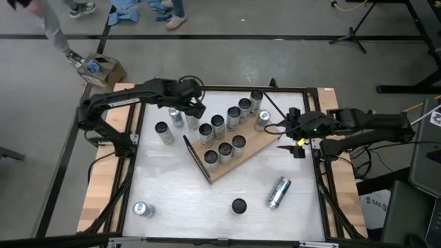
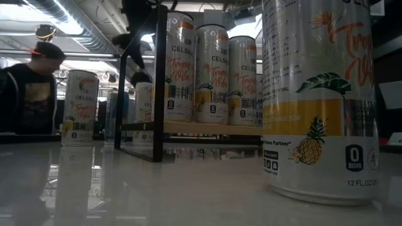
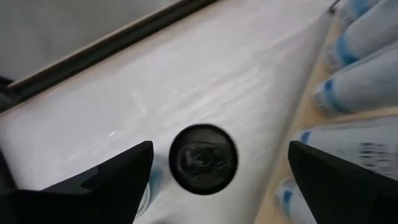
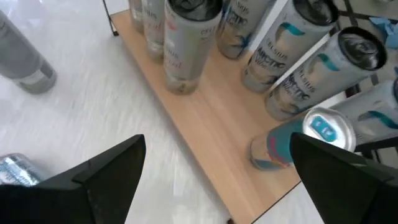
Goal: Place canned beverage on shelf
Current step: Put the white yellow soda can on the shelf
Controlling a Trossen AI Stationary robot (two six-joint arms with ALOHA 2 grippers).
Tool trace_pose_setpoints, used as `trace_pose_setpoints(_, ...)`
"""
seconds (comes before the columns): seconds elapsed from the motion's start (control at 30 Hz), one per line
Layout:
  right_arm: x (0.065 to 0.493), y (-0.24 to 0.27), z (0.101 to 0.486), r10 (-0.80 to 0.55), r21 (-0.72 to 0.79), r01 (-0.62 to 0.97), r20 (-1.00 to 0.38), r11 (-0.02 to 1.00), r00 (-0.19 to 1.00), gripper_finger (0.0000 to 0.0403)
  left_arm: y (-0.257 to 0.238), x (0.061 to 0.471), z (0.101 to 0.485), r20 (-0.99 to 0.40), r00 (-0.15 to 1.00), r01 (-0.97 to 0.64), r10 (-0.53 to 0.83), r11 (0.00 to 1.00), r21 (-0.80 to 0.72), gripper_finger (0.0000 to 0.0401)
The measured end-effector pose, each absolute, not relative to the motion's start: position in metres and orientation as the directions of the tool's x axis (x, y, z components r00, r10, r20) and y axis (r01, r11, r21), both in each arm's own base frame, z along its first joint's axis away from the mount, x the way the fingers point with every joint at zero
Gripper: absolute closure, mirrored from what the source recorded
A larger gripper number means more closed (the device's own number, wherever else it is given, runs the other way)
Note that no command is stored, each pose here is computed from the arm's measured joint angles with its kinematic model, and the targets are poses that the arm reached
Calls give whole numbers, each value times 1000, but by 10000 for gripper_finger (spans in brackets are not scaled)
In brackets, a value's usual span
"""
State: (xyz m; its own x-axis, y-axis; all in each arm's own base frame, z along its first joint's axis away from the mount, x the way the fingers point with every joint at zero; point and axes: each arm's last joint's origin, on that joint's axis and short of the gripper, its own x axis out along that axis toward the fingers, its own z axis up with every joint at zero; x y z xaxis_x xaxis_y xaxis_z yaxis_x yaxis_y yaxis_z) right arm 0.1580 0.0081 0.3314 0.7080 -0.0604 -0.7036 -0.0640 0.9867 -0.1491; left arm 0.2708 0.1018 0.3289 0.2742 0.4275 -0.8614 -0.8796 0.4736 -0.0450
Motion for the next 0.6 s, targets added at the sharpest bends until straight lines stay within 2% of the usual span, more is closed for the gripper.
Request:
trace_pose_setpoints(0.27,163,9,315,-44,-137,-78,-711,987,702,16,106,280,314,-887,214,-888,409,459,-2,36)
trace_pose_setpoints(0.6,163,9,315,-44,-137,-78,-712,987,701,16,110,290,297,-905,152,-909,396,417,30,36)
